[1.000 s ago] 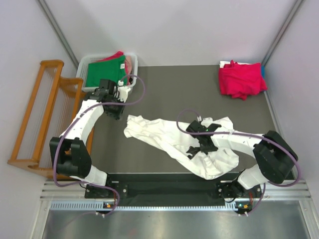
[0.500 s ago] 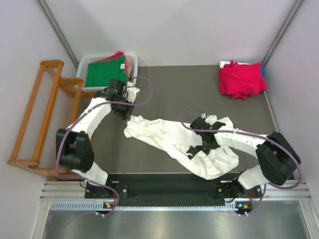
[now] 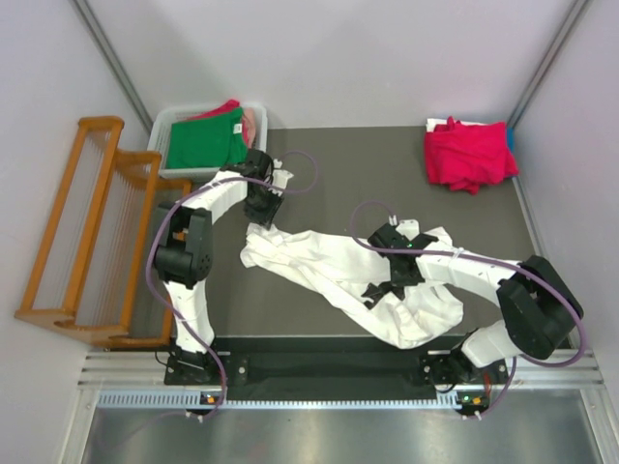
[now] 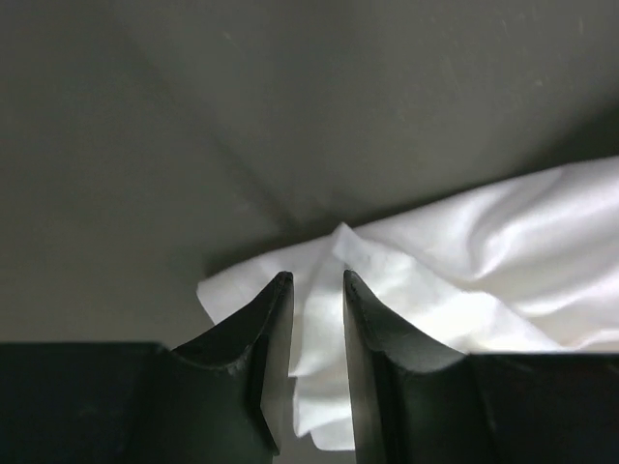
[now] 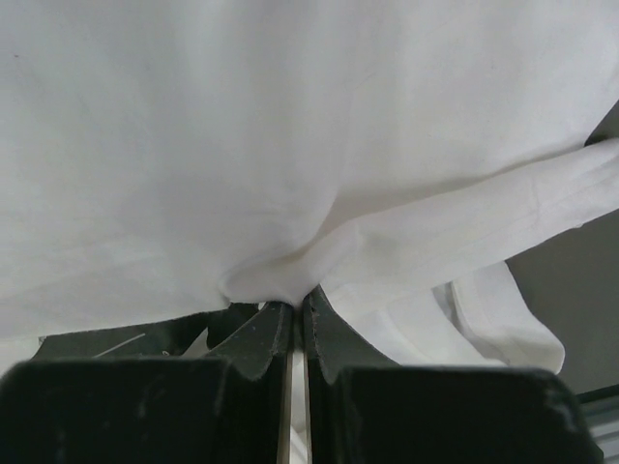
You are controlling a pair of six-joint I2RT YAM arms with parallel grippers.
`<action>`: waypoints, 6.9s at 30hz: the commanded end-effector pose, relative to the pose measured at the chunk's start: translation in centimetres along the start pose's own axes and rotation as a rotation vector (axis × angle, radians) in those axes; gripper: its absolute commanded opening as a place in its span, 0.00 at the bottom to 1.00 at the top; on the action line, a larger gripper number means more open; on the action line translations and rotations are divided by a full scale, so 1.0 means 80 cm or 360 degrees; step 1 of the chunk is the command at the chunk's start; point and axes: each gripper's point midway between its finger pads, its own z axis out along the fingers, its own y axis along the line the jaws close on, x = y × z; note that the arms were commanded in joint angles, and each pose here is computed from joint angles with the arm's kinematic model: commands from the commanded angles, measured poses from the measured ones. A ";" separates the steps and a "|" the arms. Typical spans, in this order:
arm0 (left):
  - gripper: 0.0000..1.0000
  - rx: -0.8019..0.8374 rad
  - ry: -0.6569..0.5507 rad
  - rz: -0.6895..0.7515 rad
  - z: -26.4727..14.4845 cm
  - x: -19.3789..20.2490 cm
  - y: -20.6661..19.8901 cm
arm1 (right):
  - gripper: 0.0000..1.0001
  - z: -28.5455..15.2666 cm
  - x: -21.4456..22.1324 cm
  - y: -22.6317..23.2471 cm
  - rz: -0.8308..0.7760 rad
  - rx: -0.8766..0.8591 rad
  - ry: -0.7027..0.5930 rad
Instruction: Fold and stack the t-shirts
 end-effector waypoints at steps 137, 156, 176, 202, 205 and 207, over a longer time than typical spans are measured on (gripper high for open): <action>0.56 0.0158 -0.0098 0.0098 0.049 -0.073 -0.042 | 0.00 -0.061 -0.183 -0.005 0.0135 0.0021 -0.0528; 0.55 0.0121 -0.0167 0.0131 0.043 -0.097 -0.040 | 0.00 -0.053 -0.176 -0.001 0.0124 0.0007 -0.0500; 0.23 0.0147 -0.0177 0.0137 0.038 -0.100 -0.044 | 0.00 -0.054 -0.179 0.000 0.0123 0.0005 -0.0506; 0.00 -0.0434 -0.1242 -0.0187 -0.444 -0.110 0.044 | 0.00 -0.235 -0.202 -0.122 0.0386 0.0059 -0.0972; 0.00 -0.0527 -0.1368 -0.0107 -0.498 -0.076 0.022 | 0.00 -0.296 -0.195 -0.150 0.0486 -0.0008 -0.1149; 0.00 -0.0586 -0.1456 -0.0077 -0.524 -0.057 0.011 | 0.00 -0.339 -0.186 -0.169 0.0522 -0.0053 -0.1291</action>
